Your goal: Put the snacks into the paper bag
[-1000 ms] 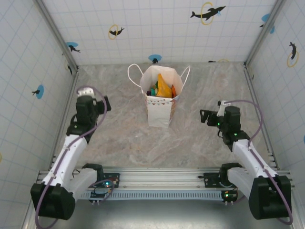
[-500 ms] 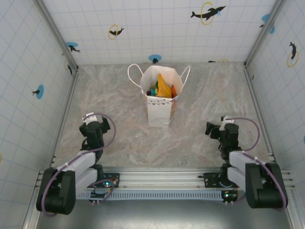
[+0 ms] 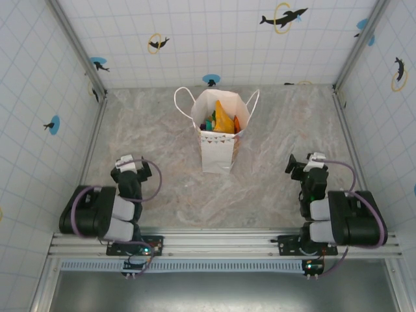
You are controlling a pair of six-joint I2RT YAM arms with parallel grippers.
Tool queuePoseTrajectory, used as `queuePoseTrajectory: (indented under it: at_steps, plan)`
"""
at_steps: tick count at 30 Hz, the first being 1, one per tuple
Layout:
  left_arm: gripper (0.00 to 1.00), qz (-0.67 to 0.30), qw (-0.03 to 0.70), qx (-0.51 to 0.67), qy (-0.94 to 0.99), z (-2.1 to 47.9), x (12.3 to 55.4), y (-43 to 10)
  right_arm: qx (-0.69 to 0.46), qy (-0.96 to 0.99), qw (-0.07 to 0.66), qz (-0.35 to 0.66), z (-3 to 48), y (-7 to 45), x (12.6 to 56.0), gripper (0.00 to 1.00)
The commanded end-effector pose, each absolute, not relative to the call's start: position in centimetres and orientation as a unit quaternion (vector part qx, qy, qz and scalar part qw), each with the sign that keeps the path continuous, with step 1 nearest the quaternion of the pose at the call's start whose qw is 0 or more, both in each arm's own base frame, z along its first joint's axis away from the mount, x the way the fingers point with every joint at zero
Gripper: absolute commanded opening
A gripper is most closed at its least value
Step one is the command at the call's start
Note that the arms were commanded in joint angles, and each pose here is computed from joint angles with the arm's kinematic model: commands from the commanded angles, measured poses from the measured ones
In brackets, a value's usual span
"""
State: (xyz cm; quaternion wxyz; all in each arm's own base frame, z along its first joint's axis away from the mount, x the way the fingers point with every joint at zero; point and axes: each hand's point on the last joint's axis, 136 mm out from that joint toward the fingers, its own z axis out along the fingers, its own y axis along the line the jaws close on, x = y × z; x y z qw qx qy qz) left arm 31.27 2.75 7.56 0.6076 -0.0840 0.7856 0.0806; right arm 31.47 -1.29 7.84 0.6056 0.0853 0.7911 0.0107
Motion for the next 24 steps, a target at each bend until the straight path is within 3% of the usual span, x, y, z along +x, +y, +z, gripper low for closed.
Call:
queuePoseTrajectory:
  at_steps: [1, 4, 24]
  plan:
    - [0.98, 0.096, 0.617, -0.101, 0.775, 7.4, 28.8, 3.9, 0.075, 0.762, 0.643, -0.001, 8.4, -1.6, 28.6, 1.00]
    - [0.98, 0.093, 0.613, -0.145, 0.771, 7.4, 29.9, 5.2, 0.054, 0.818, 0.572, -0.007, 5.1, -0.8, 30.8, 1.00]
    - [0.98, 0.099, 0.598, -0.142, 0.782, 6.8, 30.0, 5.2, 0.054, 0.816, 0.576, 0.000, 5.3, -0.8, 30.9, 1.00]
